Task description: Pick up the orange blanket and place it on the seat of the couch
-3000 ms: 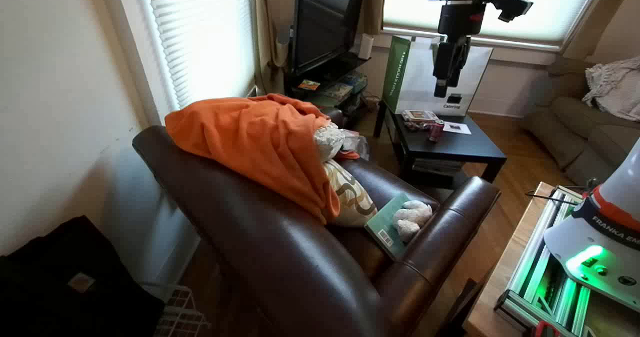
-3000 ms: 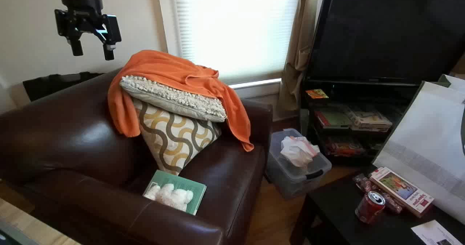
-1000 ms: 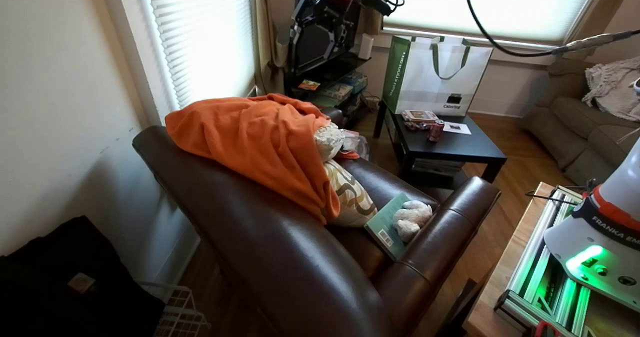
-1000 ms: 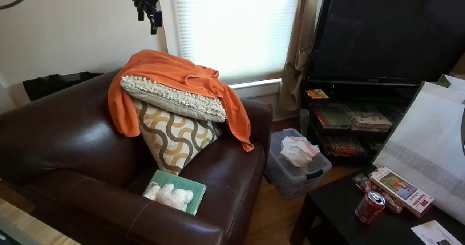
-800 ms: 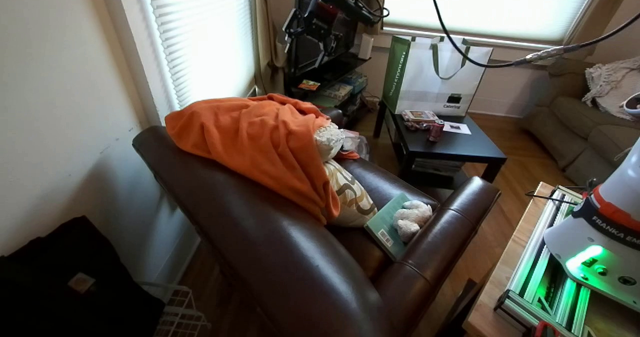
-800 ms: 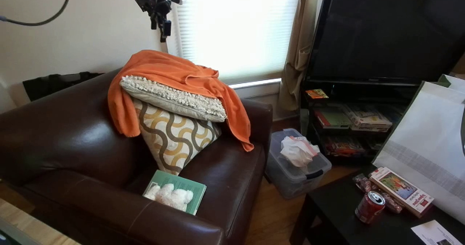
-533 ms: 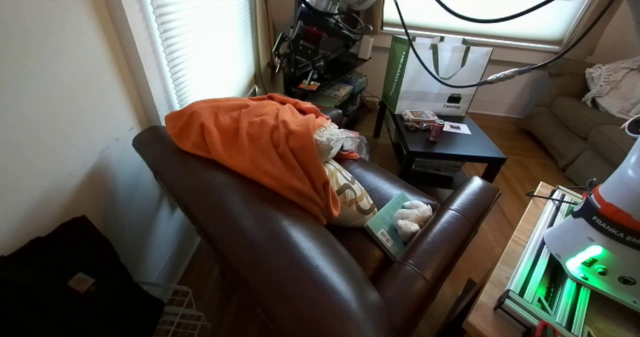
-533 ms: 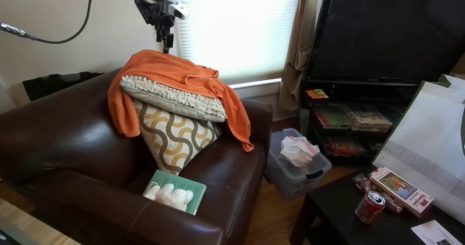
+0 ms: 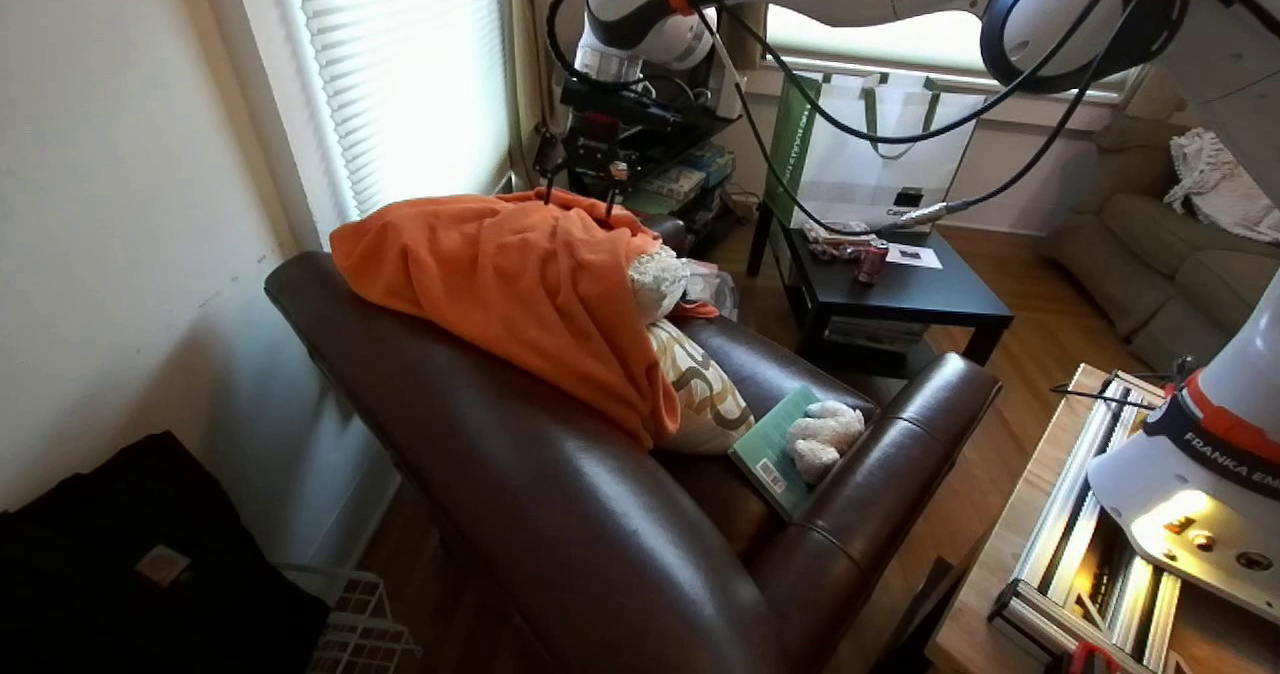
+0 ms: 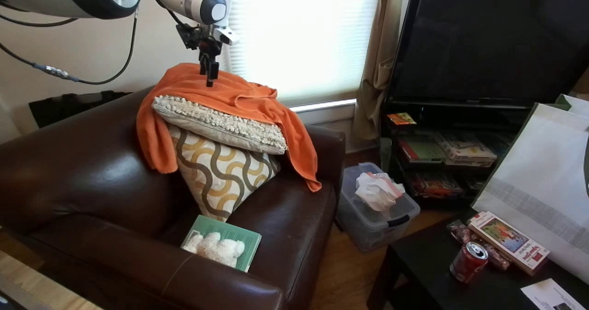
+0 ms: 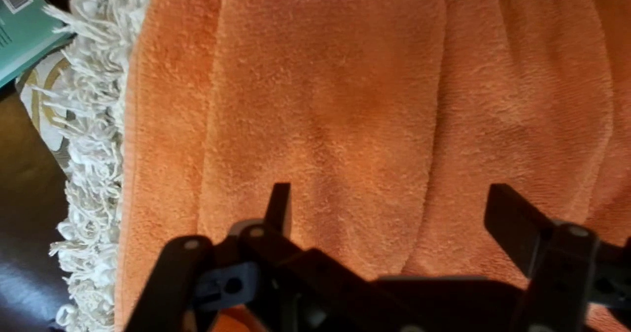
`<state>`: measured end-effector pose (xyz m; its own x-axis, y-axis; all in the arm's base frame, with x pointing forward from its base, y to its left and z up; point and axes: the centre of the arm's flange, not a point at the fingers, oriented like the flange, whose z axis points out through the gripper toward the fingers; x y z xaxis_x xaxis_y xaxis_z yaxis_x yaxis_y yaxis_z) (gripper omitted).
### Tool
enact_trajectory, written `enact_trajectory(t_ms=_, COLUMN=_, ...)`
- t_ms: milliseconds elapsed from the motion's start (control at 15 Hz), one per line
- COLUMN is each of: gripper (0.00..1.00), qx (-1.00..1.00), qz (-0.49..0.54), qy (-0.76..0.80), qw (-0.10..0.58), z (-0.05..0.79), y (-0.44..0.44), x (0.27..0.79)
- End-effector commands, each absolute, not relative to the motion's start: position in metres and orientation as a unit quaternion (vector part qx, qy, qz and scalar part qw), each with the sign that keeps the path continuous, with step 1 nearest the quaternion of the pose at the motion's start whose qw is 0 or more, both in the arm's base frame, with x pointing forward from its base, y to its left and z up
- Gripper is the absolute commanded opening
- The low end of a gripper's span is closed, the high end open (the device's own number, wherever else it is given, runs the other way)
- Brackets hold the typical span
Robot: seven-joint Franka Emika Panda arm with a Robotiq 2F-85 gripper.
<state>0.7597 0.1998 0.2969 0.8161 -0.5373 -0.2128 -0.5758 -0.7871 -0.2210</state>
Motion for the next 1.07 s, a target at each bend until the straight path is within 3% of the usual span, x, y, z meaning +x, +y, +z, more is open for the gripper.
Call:
enact_trajectory(t_ms=0, gripper=1.0, qx=-0.943, qz=0.068, qy=0.296, qw=0.139, z=0.299, y=0.199, x=0.761)
enact_trajectory(t_ms=333, gripper=0.99, qx=-0.949, qz=0.047, qy=0.275, qw=0.148, z=0.268, y=0.201, x=0.766)
enact_trajectory(t_ms=400, gripper=0.82, qx=-0.95, qz=0.043, qy=0.27, qw=0.153, z=0.263, y=0.202, x=0.769)
enact_trajectory(t_ms=533, gripper=0.7, qx=-0.952, qz=0.033, qy=0.261, qw=0.155, z=0.256, y=0.204, x=0.772)
enact_trajectory(t_ms=1000, gripper=0.14, qx=-0.96, qz=-0.002, qy=0.228, qw=0.161, z=0.274, y=0.218, x=0.763)
